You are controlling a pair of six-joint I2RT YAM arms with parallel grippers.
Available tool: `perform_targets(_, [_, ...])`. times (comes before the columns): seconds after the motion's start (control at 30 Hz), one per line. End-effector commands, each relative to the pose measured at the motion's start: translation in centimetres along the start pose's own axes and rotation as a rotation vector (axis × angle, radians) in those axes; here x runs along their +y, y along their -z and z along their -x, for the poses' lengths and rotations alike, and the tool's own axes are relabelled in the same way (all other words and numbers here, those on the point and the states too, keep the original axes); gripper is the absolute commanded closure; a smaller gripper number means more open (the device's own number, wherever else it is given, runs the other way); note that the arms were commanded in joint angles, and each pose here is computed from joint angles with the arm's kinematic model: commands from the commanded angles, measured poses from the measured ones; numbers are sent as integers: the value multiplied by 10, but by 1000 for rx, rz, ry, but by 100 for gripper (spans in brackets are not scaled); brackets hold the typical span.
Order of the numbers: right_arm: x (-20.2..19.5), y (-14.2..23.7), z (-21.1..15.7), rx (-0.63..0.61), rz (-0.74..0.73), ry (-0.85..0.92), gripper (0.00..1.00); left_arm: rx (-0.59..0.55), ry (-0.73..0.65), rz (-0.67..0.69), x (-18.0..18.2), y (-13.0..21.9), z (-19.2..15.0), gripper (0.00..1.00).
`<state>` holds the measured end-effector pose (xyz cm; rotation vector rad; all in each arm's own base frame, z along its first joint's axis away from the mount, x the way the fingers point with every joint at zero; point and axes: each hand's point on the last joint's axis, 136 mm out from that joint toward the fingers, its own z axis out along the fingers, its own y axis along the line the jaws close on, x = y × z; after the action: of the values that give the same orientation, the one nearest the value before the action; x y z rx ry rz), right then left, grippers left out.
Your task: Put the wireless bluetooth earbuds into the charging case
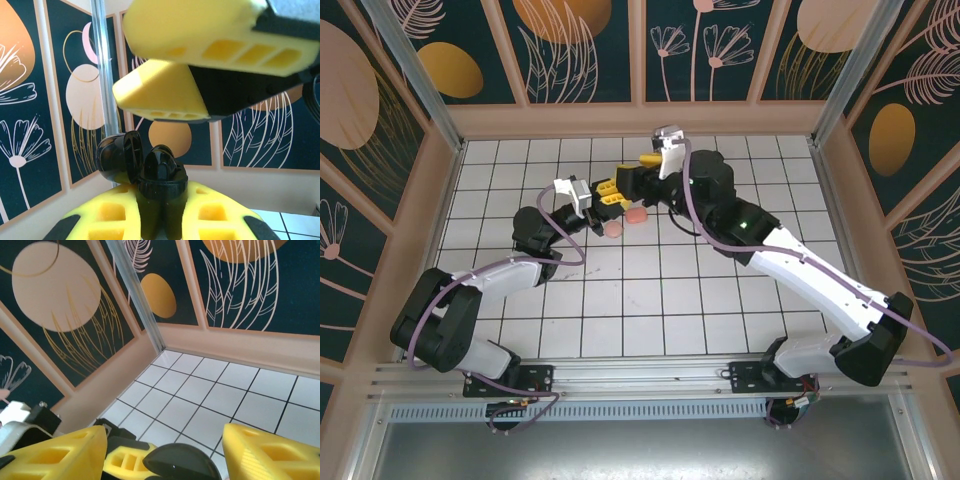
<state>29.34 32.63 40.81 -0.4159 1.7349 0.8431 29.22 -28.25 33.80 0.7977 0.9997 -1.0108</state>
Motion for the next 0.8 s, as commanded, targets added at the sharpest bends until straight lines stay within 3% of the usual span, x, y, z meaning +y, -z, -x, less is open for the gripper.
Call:
perform_targets(0.0, [2,9,40,-82,24,-48,35,-46,-22,-23,-3,-4,13,100])
perform_targets(0.13, [-21,2,53,-23,23,-125,42,-34,-22,-31,-4,-4,8,100])
perform_targets(0.2, [-33,-7,50,43,7,-145,52,-24,-24,-31,-4,-4,6,100])
perform_targets(0.27, [-42,-19,39,124,-4,-155,69,-12,-30,-30,-3,-5,4,100])
perform_targets(0.4, [-47,-38,15,260,2,-163,88,14,-41,-31,-2,-7,-1,100])
perform_targets(0.57, [-48,-52,-13,395,17,-177,97,30,-43,-29,0,-8,-5,100])
perform_targets(0.77, [-38,-46,-41,488,27,-158,99,42,-37,-21,3,-9,-9,100])
